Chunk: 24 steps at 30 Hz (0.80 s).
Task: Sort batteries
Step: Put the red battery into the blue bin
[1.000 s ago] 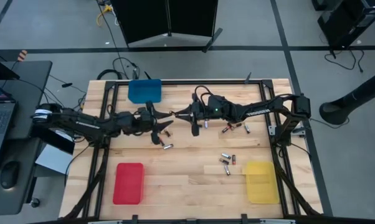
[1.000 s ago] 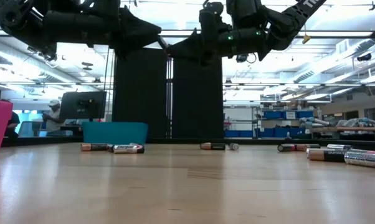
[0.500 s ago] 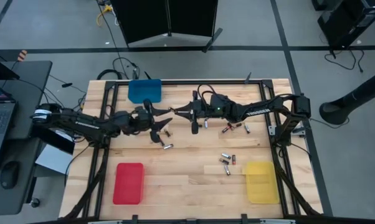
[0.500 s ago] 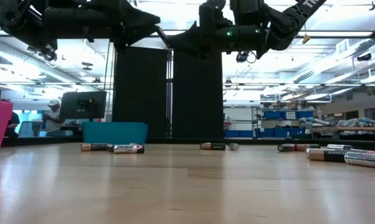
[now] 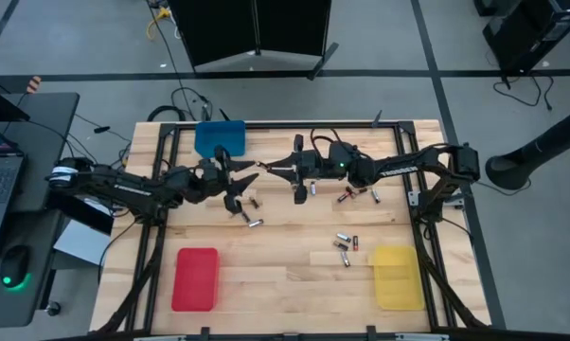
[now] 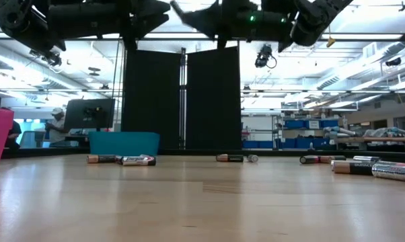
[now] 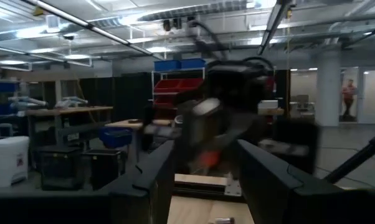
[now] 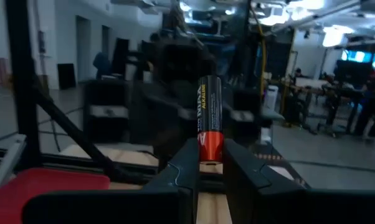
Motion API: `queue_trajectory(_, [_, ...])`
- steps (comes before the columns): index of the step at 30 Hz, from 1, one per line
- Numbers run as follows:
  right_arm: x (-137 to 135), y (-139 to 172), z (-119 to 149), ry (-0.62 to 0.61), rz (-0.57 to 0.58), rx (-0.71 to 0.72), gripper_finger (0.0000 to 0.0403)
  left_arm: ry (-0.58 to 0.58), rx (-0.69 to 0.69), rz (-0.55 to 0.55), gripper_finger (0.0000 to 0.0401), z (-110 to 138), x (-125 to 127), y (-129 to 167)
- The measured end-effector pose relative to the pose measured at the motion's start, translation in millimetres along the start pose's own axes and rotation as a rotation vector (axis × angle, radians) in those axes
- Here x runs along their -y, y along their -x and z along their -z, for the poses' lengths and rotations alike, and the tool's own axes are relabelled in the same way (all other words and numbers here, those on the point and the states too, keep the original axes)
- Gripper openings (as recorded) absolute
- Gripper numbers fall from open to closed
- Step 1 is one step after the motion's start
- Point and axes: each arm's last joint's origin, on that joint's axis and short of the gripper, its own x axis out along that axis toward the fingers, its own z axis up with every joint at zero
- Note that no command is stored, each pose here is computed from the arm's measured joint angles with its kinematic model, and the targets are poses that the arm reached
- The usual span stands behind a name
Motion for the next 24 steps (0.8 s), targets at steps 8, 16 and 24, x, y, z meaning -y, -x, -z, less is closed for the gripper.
queue_trajectory(8, [-8,0,-4,0.013,-0.010,0.011,0.0058,0.013,0.061,0.052,0.0175,-6,2,0])
queue_trajectory(16, [-15,-3,-4,0.028,-0.023,0.019,0.0058,0.008,0.050,0.129,0.0175,-9,7,-16])
queue_trajectory(24, [-15,-3,-2,0.034,-0.024,0.006,0.0058,-0.024,0.064,0.156,0.0171,-11,11,-31])
